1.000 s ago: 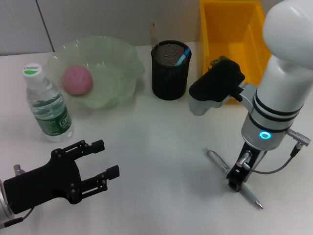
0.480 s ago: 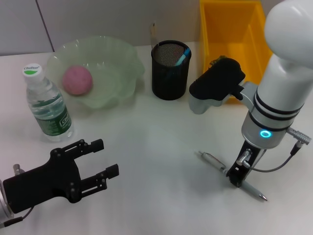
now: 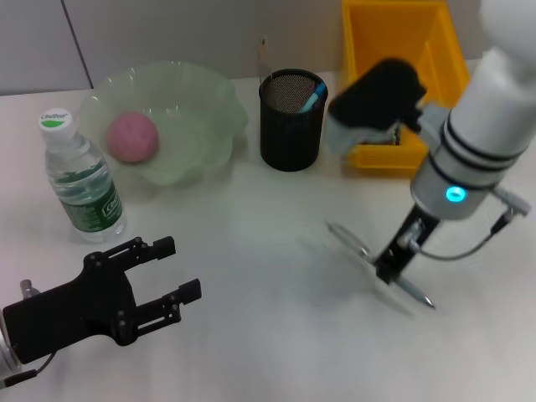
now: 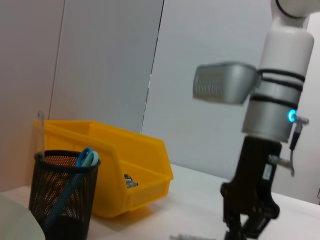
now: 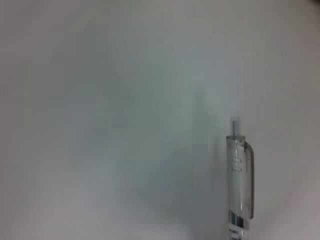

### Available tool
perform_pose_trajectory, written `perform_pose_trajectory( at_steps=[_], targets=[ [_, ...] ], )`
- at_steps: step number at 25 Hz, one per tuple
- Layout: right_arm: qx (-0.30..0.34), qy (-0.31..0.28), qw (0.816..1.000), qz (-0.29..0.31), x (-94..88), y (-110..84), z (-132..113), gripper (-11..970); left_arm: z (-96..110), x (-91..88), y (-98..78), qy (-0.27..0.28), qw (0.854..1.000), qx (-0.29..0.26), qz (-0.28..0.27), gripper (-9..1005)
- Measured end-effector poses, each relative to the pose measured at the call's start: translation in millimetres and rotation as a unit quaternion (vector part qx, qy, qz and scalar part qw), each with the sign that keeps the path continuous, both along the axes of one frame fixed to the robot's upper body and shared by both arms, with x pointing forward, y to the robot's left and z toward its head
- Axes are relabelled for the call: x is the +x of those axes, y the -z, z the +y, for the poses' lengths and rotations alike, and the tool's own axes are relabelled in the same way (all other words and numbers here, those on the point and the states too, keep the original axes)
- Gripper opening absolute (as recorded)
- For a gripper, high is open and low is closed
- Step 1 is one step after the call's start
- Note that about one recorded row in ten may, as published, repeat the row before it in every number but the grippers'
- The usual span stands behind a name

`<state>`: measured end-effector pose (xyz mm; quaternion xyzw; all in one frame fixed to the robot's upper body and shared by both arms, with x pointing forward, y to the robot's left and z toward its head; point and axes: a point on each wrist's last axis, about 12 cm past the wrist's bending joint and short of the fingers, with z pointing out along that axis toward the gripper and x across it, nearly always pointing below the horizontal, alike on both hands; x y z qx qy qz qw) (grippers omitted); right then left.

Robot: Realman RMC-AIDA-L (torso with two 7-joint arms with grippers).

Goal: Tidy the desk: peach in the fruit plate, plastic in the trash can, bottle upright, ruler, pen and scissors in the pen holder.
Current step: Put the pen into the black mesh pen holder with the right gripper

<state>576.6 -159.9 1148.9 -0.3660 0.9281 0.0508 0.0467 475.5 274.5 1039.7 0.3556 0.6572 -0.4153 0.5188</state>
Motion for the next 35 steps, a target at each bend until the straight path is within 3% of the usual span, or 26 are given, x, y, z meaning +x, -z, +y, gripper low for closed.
perform_pose_trajectory(
  at_steps=[6, 10, 14, 21, 28, 35],
  targets=[
    [0.103, -0.024, 0.993, -0.055, 12.0, -29.9, -11.6, 119, 0.0, 0.9, -0.6, 0.000, 1.000, 0.000, -0.001, 760],
    [0.192, -0.059, 0.973, -0.115, 16.6, -44.6, -22.9, 121, 0.5, 2.3, -1.4, -0.004, 1.000, -0.001, -0.004, 761],
    [0.270, -0.079, 0.941, -0.189, 21.8, -48.0, -35.8, 123, -0.5, 4.1, -2.4, -0.007, 1.000, -0.004, -0.008, 761],
    [0.386, -0.056, 0.867, -0.309, 35.4, -37.0, -52.6, 126, -2.0, 6.1, -3.6, -0.005, 1.000, -0.005, -0.010, 761],
    [0.445, -0.018, 0.800, -0.402, 42.8, -17.4, -63.9, 129, -4.7, 9.4, -5.1, -0.003, 1.000, -0.007, -0.012, 762],
    [0.438, 0.001, 0.768, -0.467, 47.3, 7.1, -68.8, 133, -5.8, 11.6, -4.6, -0.007, 1.000, -0.005, -0.006, 762]
  ],
)
